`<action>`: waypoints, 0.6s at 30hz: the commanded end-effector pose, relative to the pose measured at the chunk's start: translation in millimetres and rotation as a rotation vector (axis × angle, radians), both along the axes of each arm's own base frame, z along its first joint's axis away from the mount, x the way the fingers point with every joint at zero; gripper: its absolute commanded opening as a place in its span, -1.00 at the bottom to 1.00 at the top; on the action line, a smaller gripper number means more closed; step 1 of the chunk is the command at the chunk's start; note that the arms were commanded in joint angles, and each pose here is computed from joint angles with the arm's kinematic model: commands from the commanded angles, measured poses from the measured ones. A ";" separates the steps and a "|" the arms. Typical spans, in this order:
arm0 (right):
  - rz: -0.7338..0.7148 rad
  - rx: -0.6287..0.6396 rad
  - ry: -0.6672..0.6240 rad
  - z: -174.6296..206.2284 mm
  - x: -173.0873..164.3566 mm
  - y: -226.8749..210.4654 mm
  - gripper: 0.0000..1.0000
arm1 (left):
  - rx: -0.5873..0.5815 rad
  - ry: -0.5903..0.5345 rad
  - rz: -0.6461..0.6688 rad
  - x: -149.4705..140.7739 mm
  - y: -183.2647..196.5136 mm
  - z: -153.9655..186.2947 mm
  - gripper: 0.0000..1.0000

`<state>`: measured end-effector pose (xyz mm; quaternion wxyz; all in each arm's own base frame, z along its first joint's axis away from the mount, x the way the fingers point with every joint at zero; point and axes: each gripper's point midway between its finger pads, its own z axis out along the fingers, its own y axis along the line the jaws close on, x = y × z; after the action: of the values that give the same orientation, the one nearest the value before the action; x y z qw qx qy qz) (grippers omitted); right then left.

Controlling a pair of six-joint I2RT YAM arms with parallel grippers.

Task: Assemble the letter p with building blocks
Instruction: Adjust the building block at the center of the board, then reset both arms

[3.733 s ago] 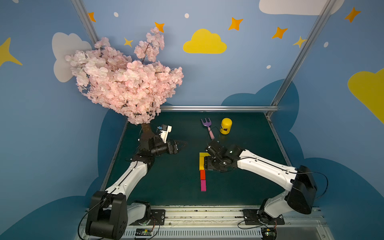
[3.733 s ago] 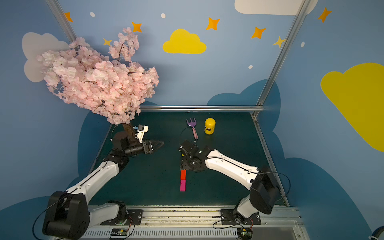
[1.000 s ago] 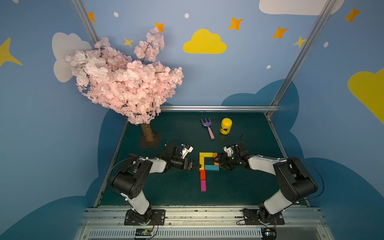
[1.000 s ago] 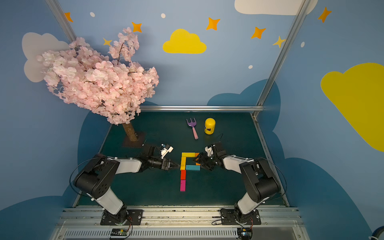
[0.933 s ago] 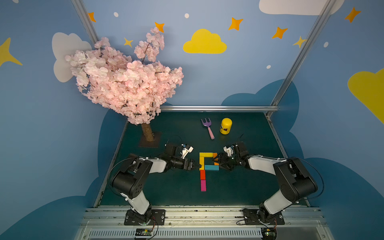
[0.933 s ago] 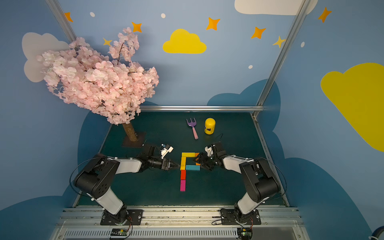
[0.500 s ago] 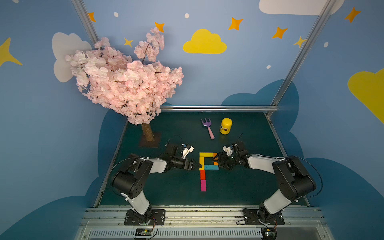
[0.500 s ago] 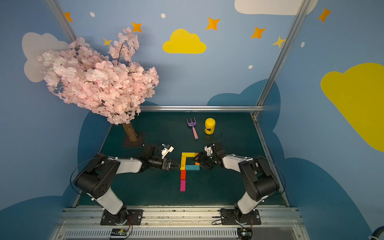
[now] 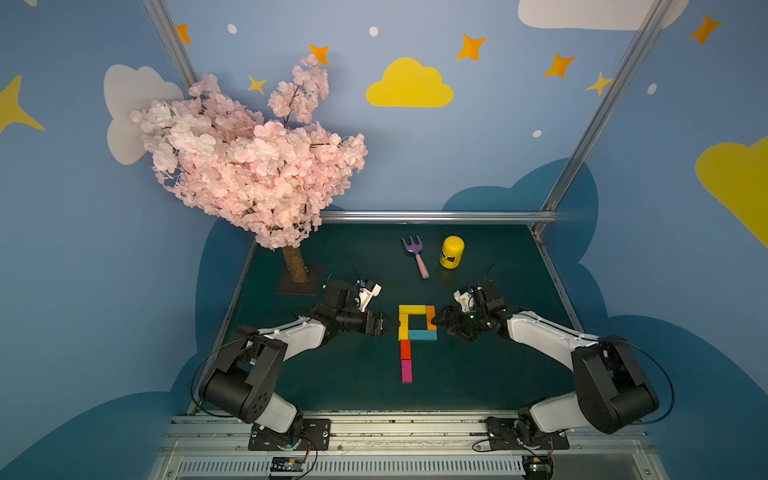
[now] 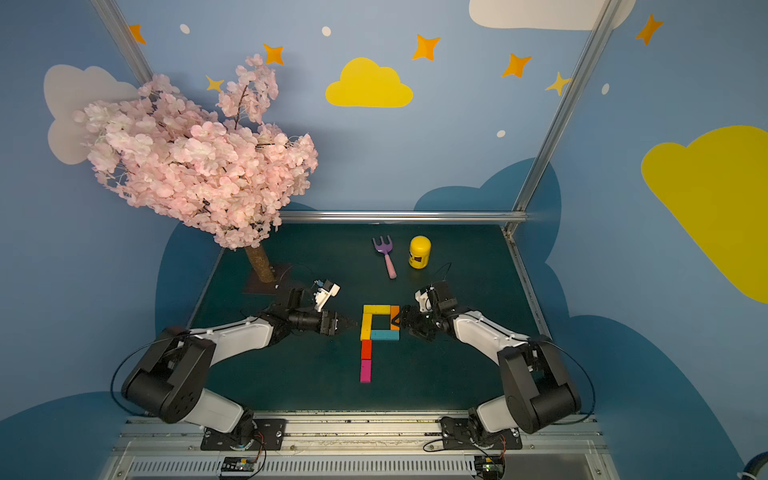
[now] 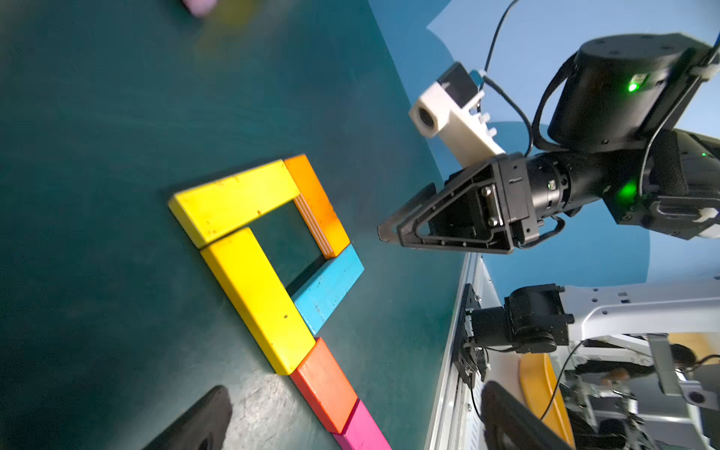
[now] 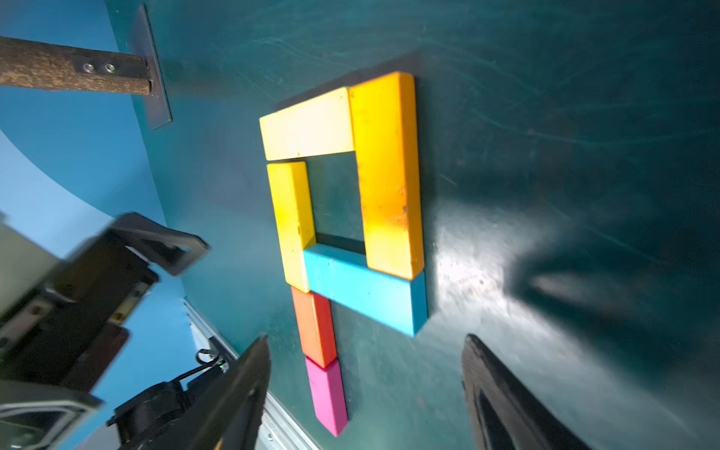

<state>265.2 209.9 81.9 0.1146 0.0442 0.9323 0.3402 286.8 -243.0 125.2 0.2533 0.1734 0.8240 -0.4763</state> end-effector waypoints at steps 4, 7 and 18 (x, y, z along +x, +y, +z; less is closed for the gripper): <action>-0.074 -0.183 -0.194 48.2 23.0 -44.8 0.69 | 0.131 -0.244 0.249 48.4 59.8 53.2 1.00; -0.092 -0.202 -0.310 72.4 34.8 -59.7 0.73 | 0.118 -0.270 0.352 65.4 95.7 66.2 1.00; -0.281 -0.232 -0.462 96.8 86.2 -147.8 0.81 | 0.117 -0.323 0.629 94.8 194.4 50.2 1.00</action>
<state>336.9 75.7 171.5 0.3505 0.0890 0.9060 0.2198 375.0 -67.9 181.5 0.4831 0.0152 0.8223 -0.3003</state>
